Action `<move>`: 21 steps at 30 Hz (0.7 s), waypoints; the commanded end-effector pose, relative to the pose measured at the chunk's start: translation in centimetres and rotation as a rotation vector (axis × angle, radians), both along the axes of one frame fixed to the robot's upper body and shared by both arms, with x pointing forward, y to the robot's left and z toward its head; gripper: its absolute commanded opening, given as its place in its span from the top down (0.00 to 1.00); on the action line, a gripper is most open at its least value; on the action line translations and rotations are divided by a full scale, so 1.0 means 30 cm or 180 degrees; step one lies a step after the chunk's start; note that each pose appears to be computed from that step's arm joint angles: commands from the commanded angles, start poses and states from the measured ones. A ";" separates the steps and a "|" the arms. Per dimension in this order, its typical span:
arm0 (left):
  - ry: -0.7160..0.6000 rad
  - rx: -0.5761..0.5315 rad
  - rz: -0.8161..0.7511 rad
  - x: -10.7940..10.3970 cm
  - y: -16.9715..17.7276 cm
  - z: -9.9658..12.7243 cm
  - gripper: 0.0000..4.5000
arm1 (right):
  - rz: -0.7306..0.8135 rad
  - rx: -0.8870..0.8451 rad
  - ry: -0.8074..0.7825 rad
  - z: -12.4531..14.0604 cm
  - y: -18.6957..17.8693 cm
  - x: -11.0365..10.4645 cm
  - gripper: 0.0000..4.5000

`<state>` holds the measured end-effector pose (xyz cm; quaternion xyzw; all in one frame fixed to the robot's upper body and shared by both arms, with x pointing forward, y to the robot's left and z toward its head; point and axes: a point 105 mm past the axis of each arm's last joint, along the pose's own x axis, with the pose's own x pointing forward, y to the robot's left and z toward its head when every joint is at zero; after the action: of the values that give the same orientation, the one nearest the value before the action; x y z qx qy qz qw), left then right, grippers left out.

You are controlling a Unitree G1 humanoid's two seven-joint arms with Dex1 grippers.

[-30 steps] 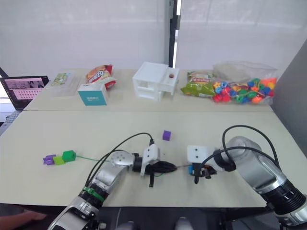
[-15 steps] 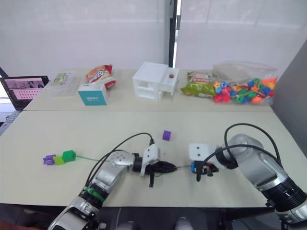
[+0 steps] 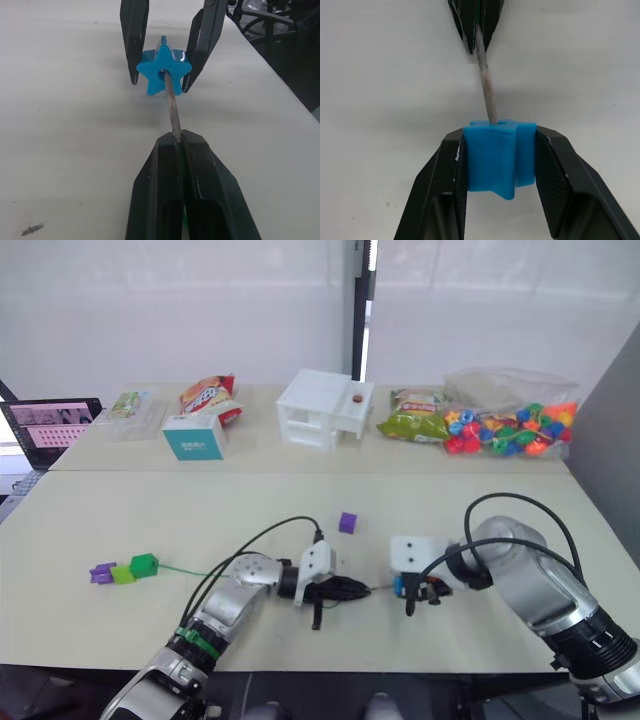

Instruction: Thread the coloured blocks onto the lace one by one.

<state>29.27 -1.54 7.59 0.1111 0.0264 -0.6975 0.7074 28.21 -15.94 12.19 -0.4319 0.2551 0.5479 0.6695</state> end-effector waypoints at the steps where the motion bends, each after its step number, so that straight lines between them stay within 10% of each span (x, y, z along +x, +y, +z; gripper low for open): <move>1: -0.0077 -0.0032 -0.0091 -0.008 -0.022 0.015 1.00 | 0.0079 0.0063 -0.0126 0.043 0.025 -0.001 0.70; 21: -0.0148 -0.0126 -0.0204 -0.007 -0.101 0.055 1.00 | 0.0088 0.0076 -0.0090 -0.027 0.063 -0.023 0.70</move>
<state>29.34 -3.44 7.78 0.1059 0.0242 -0.7055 0.7003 27.80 -14.66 11.14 -0.4314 0.2461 0.5489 0.6723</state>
